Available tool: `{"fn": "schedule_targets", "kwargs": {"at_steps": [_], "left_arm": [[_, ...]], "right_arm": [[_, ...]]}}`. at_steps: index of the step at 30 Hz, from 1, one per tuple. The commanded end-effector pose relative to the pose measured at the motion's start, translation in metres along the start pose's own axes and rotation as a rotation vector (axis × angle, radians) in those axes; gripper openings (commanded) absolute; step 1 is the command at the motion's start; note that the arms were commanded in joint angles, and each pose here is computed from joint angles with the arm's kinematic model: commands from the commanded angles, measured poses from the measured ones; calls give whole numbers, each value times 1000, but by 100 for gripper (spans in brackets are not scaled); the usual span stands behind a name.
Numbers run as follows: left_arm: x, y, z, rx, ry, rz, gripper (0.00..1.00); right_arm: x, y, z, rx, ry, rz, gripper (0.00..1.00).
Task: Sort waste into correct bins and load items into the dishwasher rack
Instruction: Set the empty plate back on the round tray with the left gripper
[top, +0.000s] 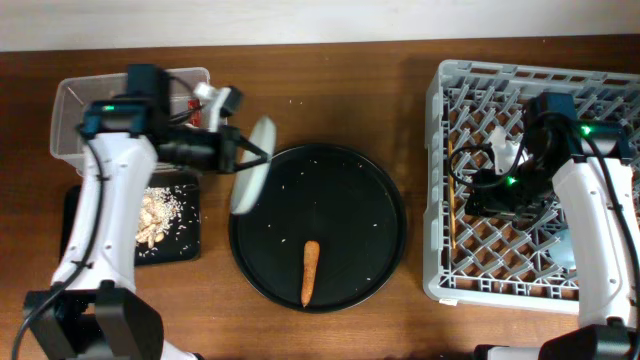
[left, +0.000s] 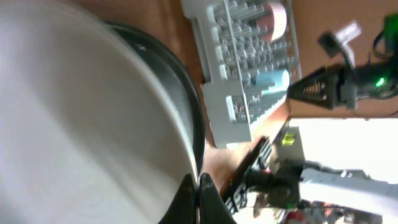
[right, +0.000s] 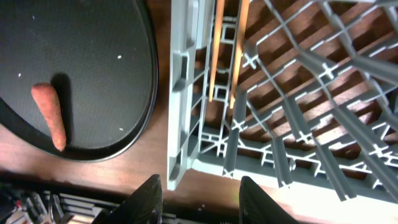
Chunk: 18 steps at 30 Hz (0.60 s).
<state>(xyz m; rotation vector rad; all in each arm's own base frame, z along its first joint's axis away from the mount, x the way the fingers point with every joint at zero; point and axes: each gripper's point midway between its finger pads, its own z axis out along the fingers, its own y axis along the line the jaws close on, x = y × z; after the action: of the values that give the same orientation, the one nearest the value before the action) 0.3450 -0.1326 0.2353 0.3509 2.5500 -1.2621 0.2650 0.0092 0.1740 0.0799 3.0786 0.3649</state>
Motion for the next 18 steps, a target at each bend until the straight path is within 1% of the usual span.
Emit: {"fn": "schedule_targets", "kwargs": {"at_steps": [1,3,5,6,8,10,11,12,13,14,15,16,17,18], "left_arm": [[4,-8,65,-353,91,103,0],[19,-10,118,-524,153,163,0],[32,-8,164,-549,218,219,0],[34,5,185,-604,232,251,0],[44,19,211,-634,277,271,0],[45,18,217,-629,277,281,2],[43,17,217,-627,267,284,43],[39,13,214,-625,259,287,62],[25,7,194,-630,230,267,70],[18,4,181,-634,211,255,73],[9,-1,152,-655,180,232,75],[0,1,112,-709,132,199,76],[-5,4,82,-738,94,167,77],[-8,9,38,-764,34,104,79]], "right_arm": [[0,1,-1,-12,-3,-3,40],[0,1,-1,-12,-3,-3,40],[0,1,-1,-12,-3,-3,40],[0,1,-1,-12,-3,-3,40],[0,1,-1,-12,-3,-3,40],[0,1,-1,-12,-4,-4,40],[0,1,-1,-12,-3,-3,40],[0,1,-1,-12,-3,-3,40],[0,1,-1,-12,-3,-3,41],[0,1,-1,-12,-3,-3,41],[0,1,-1,-13,-3,-3,41],[-1,4,-1,-29,-8,-6,44],[-4,13,-1,-82,-20,-8,47],[-9,27,-3,-157,-44,-43,48]]}}
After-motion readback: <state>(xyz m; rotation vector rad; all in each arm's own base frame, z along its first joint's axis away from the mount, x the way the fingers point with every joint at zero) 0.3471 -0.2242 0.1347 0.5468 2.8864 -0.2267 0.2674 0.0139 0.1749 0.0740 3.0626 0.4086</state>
